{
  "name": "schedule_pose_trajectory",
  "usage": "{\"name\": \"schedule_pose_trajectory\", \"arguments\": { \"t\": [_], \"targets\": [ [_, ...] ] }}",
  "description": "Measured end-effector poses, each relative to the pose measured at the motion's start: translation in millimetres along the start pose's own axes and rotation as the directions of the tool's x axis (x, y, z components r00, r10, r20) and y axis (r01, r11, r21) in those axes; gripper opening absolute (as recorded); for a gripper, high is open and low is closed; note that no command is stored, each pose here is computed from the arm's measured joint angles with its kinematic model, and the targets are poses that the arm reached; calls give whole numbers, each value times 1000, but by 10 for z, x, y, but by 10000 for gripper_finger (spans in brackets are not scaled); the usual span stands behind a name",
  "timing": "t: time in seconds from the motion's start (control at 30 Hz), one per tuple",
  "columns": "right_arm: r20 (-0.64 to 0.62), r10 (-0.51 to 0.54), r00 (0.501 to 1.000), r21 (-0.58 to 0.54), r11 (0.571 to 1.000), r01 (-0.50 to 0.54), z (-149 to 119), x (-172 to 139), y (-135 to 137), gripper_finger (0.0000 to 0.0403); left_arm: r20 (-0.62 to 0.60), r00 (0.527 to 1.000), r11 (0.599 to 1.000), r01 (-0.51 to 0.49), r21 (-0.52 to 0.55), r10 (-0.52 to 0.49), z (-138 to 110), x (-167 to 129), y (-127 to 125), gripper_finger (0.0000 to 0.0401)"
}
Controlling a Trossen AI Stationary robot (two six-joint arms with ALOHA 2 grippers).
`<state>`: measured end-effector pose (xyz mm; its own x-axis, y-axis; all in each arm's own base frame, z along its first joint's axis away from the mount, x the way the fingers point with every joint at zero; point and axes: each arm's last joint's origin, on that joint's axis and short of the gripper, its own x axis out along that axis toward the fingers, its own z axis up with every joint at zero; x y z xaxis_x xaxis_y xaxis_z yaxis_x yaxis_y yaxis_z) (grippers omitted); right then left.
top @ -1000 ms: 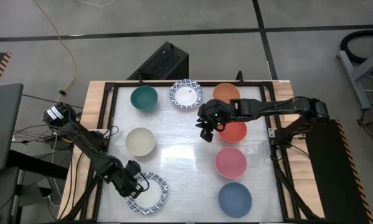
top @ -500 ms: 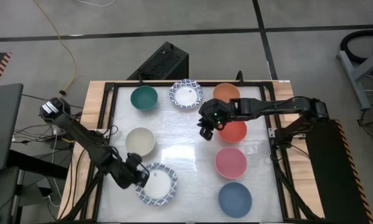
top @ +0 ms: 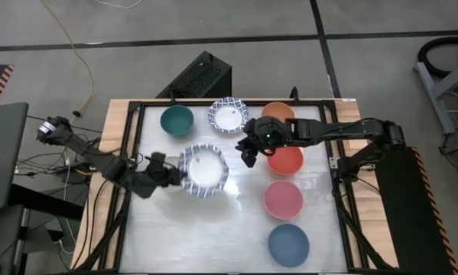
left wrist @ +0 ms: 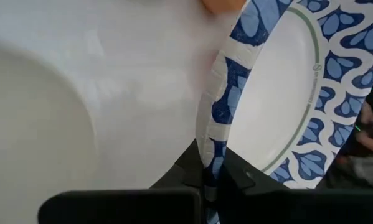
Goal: Nest bowls inside each other by size order
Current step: Stack the bottom white and blue plate on top of the top white and blue plate
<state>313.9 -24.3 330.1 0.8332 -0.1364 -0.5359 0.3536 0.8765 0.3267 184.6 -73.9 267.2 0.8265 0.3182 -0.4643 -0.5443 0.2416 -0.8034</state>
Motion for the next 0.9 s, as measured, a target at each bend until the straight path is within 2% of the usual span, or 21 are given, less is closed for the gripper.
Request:
{"name": "schedule_pose_trajectory", "arguments": {
  "t": [0.17,0.33,0.43,0.5,0.63,0.9],
  "targets": [
    [147,33,989,-46,999,-26,140,-11,39,127,117,992,995,-62,79,53,229,145,17,0],
    [253,-102,962,-63,991,121,198,-25,13,116,253,959,973,-170,157,127,474,263,70,0],
    [310,-176,934,-77,975,209,234,-36,-9,113,355,922,965,-220,142,158,620,317,89,0],
    [337,-179,924,-97,970,223,265,-39,-16,120,409,897,959,-243,143,167,708,358,88,0],
    [386,-174,906,-83,972,222,330,-45,-40,162,441,888,951,-238,196,131,837,420,34,0],
    [435,-209,876,-23,970,243,414,-58,-135,293,480,872,931,-249,266,96,994,457,-8,0]
  ]
}}
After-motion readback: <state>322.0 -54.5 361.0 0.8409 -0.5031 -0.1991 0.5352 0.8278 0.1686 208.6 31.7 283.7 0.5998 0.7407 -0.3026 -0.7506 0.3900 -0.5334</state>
